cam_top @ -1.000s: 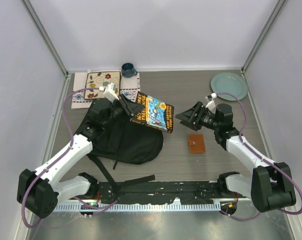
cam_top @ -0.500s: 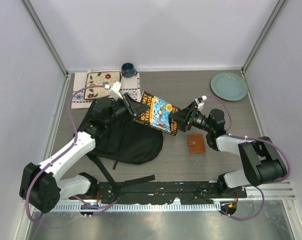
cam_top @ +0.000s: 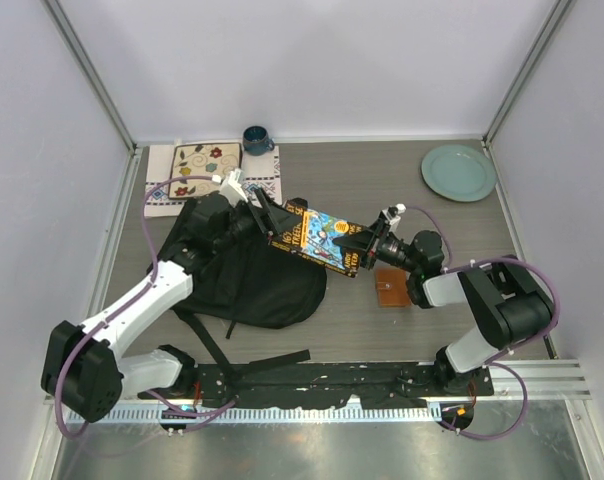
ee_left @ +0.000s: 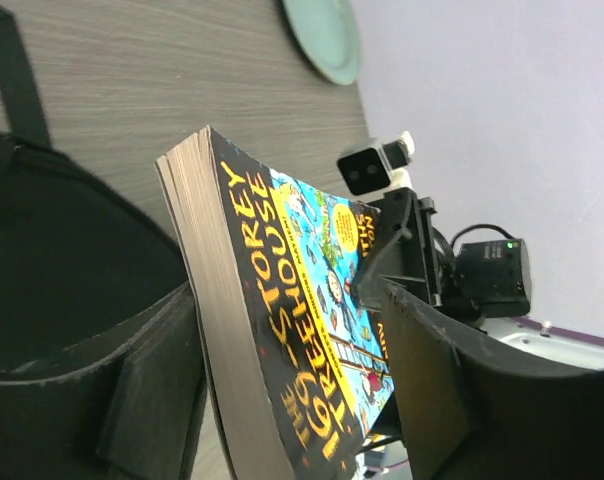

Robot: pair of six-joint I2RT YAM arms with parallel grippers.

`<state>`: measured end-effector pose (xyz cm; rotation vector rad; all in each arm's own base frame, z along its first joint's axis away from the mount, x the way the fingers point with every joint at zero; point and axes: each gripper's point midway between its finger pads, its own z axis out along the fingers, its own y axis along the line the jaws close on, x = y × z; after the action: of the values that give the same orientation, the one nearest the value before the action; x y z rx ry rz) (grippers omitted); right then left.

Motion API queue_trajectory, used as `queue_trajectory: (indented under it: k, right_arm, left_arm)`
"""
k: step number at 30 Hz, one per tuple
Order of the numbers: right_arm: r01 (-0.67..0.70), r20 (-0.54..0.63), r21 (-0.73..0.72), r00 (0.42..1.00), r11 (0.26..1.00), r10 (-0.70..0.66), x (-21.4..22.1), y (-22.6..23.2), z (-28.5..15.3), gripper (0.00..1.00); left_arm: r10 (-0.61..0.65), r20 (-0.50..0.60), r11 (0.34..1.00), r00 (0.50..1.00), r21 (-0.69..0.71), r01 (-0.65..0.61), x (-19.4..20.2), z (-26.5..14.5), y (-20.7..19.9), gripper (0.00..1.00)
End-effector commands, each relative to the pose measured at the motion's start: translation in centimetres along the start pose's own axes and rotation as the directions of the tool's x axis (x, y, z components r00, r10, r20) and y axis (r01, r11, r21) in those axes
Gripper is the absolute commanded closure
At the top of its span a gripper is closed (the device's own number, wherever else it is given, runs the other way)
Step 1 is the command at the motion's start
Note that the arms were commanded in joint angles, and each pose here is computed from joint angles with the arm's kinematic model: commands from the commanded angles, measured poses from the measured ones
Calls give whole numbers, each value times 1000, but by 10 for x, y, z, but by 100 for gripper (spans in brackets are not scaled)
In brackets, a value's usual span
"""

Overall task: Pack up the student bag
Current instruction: Pick up the book from the center of the board, then place the book in the student bag.

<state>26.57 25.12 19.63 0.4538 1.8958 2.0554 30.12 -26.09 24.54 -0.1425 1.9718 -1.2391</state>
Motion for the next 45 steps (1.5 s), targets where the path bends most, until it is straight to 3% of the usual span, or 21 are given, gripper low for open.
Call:
queue_trajectory:
  k: [1, 3, 5, 6, 8, 9, 10, 11, 13, 16, 17, 22, 28, 34, 39, 45]
  right_arm:
    - [244, 81, -208, 969, 947, -232, 7, 56, -10, 99]
    - [248, 107, -136, 966, 959, -235, 3, 49, -10, 99]
    - [350, 139, -66, 931, 934, -339, -3, 46, -9, 100]
    - [303, 164, 74, 936, 950, -311, -15, 21, -10, 99]
    - [474, 211, 178, 838, 863, -504, -27, 41, -16, 99]
    - [408, 191, 332, 854, 851, -484, -32, 13, -27, 100]
    - [431, 266, 400, 790, 809, -552, -46, 28, -38, 100]
    - [423, 233, 520, 766, 742, -599, -53, 18, -52, 100]
    - [381, 287, 638, 689, 669, -666, -71, 24, -75, 99]
    - [330, 284, 726, 656, 604, -700, -75, 22, -98, 99]
    - [279, 321, 767, 612, 578, -722, -83, 24, -113, 99]
    - [220, 380, 803, 527, 554, -760, -88, 37, -139, 100]
    - [199, 405, 820, 461, 537, -789, -90, 52, -156, 99]
    - [197, 406, 821, 459, 536, -790, -89, 53, -157, 99]
    - [201, 402, 815, 480, 543, -780, -87, 50, -154, 99]
    - [205, 391, 813, 500, 544, -773, -86, 43, -150, 100]
  left_arm:
    - [108, 63, 990, 992, -101, -101, -22, -17, -3, 23]
    - [120, 46, 979, 992, -170, -111, -18, -22, 12, 15]
    - [138, 36, 963, 990, -237, -125, -17, -27, 25, 11]
    - [145, 32, 958, 989, -253, -132, -17, -28, 28, 10]
    - [156, 20, 950, 988, -277, -144, -15, -31, 34, 7]
    - [155, 17, 949, 988, -280, -144, -14, -31, 35, 6]
    - [156, 8, 948, 988, -281, -148, -12, -30, 37, 0]
    - [162, -6, 948, 987, -276, -157, -10, -28, 36, 0]
    - [183, -35, 943, 982, -276, -186, -6, -25, 35, 0]
    - [238, -88, 927, 967, -276, -253, 6, -16, 28, 0]
    - [251, -113, 919, 961, -283, -273, 13, -12, 28, 1]
    - [353, -212, 886, 911, -236, -398, 50, 9, 3, 0]
    - [390, -395, 862, 832, -160, -480, 96, 26, 9, 6]
    - [402, -480, 819, 780, -192, -540, 120, 39, 21, 16]
    - [384, -519, 796, 764, -233, -558, 132, 44, 35, 30]
    - [366, -554, 762, 748, -283, -583, 139, 46, 51, 38]
